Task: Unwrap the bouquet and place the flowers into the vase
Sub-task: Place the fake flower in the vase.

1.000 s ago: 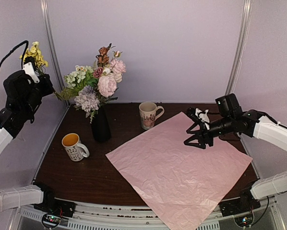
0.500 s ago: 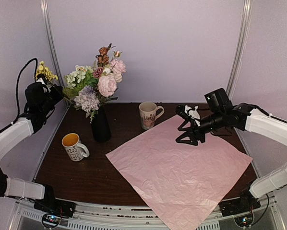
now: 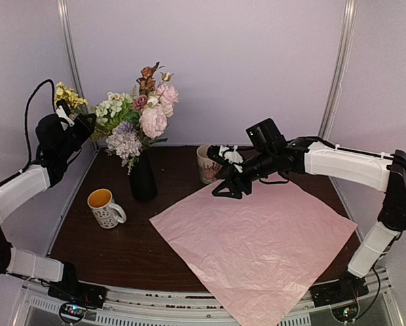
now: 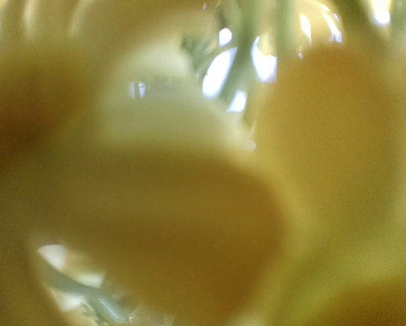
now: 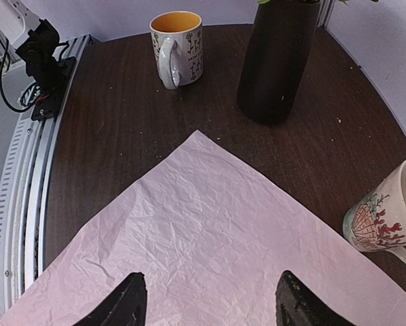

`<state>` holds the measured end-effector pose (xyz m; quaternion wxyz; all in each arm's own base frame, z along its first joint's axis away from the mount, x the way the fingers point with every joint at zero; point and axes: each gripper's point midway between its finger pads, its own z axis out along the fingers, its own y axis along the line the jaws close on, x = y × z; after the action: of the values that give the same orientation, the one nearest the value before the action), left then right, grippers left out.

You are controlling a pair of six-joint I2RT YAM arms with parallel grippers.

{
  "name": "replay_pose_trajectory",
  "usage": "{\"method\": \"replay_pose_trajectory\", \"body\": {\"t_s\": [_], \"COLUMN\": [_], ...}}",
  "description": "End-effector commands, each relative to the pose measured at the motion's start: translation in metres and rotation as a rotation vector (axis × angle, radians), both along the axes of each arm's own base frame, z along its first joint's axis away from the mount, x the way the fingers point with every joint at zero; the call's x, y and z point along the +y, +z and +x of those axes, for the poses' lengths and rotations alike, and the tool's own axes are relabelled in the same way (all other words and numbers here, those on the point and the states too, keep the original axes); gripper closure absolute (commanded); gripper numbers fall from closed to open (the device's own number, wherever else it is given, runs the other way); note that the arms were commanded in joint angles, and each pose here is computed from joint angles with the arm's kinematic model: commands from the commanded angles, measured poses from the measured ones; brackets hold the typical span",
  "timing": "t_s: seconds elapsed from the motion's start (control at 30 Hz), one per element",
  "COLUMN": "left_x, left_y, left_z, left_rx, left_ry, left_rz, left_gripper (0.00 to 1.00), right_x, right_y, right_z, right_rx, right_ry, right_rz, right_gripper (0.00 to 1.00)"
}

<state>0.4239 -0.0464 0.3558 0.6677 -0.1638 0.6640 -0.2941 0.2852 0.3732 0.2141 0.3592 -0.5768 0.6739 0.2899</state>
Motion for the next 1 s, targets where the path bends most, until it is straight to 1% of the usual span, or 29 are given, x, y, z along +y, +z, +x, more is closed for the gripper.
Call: {"method": "replay_pose_trajectory", "body": {"t_s": [0.0, 0.17, 0.27, 0.4, 0.53, 0.7, 0.8, 0.97], "left_x": [-0.011, -0.011, -0.015, -0.014, -0.019, -0.023, -0.024, -0.02], "left_y": [0.015, -0.002, -0.01, -0.02, -0.033, -0.044, -0.039, -0.005], "left_z": [0.006, 0.013, 0.018, 0.02, 0.024, 0.026, 0.024, 0.01], "left_rx": [-0.034, 0.01, 0.057, 0.107, 0.146, 0.168, 0.151, 0.099], "left_ry": [-0.071, -0.071, -0.093, -0.081, -0.11, -0.132, -0.135, -0.117], "left_rz": [-0.033, -0.046, -0.027, 0.004, 0.024, 0.035, 0.033, 0.057], "left_gripper": [1.0, 1.0, 1.0, 1.0, 1.0, 1.0, 1.0, 1.0], "right_x": [0.013, 0.029, 0.047, 0.073, 0.095, 0.103, 0.106, 0.113], "right_y": [0.009, 0.018, 0.031, 0.039, 0.036, 0.03, 0.027, 0.023], "right_z": [0.009, 0.026, 0.038, 0.048, 0.052, 0.055, 0.058, 0.064], "right_rx": [-0.015, -0.038, -0.05, -0.064, -0.047, -0.051, -0.052, -0.067], "right_ry": [-0.005, -0.03, -0.046, -0.053, -0.052, -0.056, -0.06, -0.066], "right_rz": [0.036, 0.082, 0.129, 0.165, 0.17, 0.162, 0.157, 0.147], "right_gripper": [0.34, 0.34, 0.34, 0.34, 0.34, 0.34, 0.34, 0.35]}}
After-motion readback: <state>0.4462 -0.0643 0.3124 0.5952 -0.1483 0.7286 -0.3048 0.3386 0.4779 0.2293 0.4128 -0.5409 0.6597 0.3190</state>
